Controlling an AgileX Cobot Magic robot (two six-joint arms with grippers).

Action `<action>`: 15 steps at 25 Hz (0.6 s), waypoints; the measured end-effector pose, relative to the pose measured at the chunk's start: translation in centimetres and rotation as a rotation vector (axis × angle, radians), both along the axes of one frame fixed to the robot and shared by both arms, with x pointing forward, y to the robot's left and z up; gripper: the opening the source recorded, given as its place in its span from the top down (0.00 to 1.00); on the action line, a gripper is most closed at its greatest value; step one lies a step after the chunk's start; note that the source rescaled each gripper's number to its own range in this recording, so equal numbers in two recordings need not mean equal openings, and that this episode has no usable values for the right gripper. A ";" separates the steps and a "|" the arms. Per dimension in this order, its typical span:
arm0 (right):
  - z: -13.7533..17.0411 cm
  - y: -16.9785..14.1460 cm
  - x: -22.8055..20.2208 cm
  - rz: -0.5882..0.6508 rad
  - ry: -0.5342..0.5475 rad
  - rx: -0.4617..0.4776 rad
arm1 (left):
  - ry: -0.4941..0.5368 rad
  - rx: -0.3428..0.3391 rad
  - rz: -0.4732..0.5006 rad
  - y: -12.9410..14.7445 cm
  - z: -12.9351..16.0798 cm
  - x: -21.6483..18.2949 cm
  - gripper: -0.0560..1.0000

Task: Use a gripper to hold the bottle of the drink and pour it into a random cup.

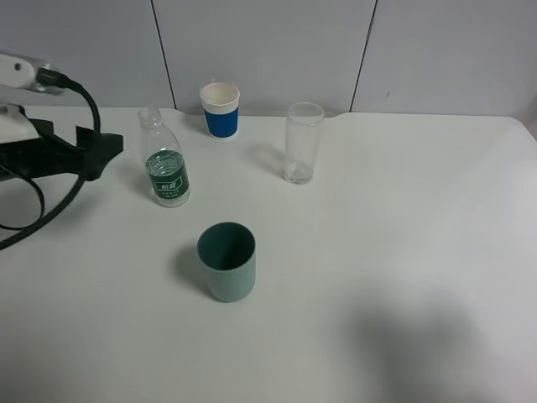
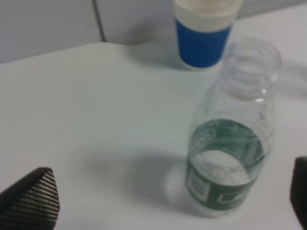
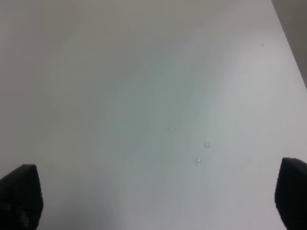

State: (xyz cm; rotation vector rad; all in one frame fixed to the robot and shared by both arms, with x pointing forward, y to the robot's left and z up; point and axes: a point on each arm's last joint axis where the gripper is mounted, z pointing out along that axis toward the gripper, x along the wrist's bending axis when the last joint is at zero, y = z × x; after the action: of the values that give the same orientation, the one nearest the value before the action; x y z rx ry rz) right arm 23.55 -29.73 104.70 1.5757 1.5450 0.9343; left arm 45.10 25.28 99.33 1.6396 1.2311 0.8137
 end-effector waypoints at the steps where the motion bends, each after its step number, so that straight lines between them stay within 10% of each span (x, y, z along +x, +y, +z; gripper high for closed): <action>1: 0.0 0.0 0.0 0.000 0.000 0.000 | -0.005 0.002 0.015 0.2 0.6 -0.5 0.04; 15: 0.0 0.0 0.0 0.000 0.000 0.000 | 0.117 0.145 0.246 3.6 12.3 -5.7 0.04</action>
State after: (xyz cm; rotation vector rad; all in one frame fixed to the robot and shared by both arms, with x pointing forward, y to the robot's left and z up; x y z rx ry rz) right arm 23.55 -29.73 104.70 1.5757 1.5450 0.9343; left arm 39.45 28.84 111.63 1.6913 1.5076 0.9897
